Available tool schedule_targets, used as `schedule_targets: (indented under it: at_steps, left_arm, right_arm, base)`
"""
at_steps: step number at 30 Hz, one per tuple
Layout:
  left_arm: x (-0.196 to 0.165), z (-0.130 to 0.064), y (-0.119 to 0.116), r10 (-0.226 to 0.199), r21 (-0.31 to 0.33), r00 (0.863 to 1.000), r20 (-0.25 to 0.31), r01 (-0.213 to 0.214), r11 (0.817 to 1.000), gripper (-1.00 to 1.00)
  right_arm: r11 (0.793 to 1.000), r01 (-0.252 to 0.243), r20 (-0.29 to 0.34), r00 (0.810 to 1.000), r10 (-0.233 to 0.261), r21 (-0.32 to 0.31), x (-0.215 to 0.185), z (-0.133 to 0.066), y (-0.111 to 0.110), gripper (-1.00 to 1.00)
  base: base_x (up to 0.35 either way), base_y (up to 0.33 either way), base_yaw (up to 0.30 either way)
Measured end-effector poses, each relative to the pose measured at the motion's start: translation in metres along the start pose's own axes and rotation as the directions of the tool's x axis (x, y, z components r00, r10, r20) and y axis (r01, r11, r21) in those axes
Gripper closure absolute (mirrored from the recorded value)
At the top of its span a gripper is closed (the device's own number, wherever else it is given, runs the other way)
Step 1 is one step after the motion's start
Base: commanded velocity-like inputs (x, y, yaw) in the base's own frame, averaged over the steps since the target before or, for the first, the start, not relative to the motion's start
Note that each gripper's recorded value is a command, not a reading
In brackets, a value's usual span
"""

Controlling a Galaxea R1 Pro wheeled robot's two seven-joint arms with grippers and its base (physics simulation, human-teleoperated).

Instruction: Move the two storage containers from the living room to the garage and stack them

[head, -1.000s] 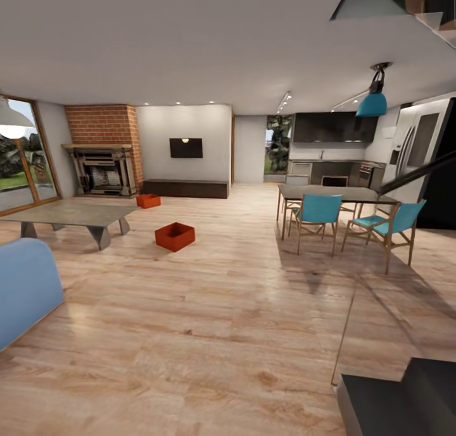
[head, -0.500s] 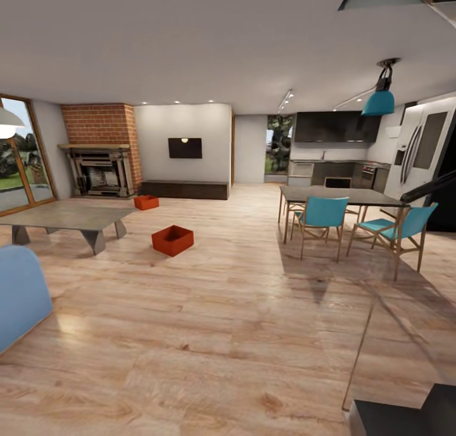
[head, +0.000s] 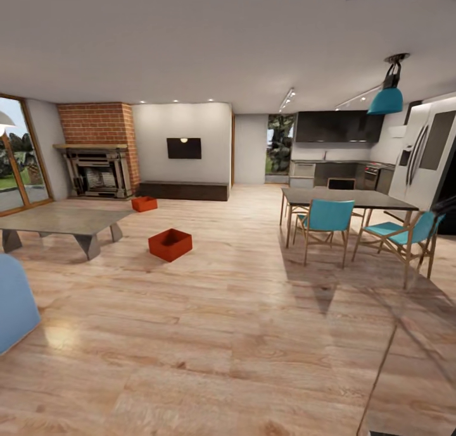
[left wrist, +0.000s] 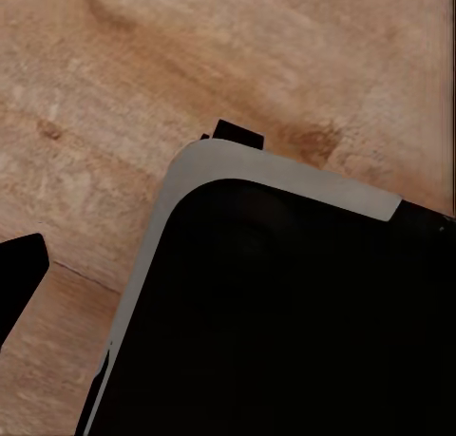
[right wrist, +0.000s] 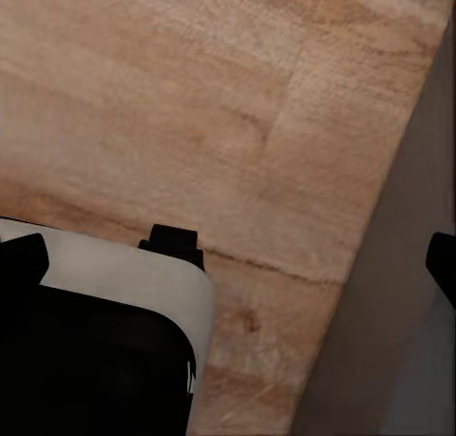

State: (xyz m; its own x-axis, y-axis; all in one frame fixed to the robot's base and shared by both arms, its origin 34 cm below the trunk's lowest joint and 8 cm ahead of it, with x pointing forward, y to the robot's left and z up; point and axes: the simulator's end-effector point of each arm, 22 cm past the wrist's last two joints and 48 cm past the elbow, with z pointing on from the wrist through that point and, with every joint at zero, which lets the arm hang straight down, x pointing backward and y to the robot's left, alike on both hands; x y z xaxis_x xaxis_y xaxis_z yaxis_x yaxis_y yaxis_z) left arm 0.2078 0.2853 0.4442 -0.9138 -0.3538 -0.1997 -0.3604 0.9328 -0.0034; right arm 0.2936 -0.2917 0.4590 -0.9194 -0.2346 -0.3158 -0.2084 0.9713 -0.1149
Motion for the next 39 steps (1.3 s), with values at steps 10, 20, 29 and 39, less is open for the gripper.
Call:
schedule_targets:
  at_steps: [10,20,29,39]
  left_arm:
    - [0.0001,0.0000,0.0000,0.000,0.000,1.000,0.000,0.000,1.000,-1.00]
    - [0.0002,0.0000,0.0000,0.000,0.000,1.000,-0.001,0.000,1.000,-1.00]
    - [0.0002,0.0000,0.0000,0.000,0.000,1.000,-0.001,0.000,1.000,-1.00]
    - [0.0002,0.0000,0.0000,0.000,0.000,1.000,-0.001,0.000,1.000,-1.00]
  right_arm:
    - [1.000,0.000,-0.001,1.000,0.000,0.000,0.0002,0.0000,0.0000,-1.00]
    - [1.000,0.000,-0.001,1.000,0.000,0.000,0.0003,0.0000,0.0000,-1.00]
    - [1.000,-0.002,-0.001,1.000,0.002,-0.001,0.0001,0.0000,0.0008,-1.00]
    - [1.000,-0.001,-0.001,1.000,0.001,0.000,0.0002,0.0000,0.0002,-1.00]
  base:
    - [0.326,0.000,0.000]
    - [0.326,0.000,0.000]
    - [0.326,0.000,0.000]
    - [0.326,0.000,0.000]
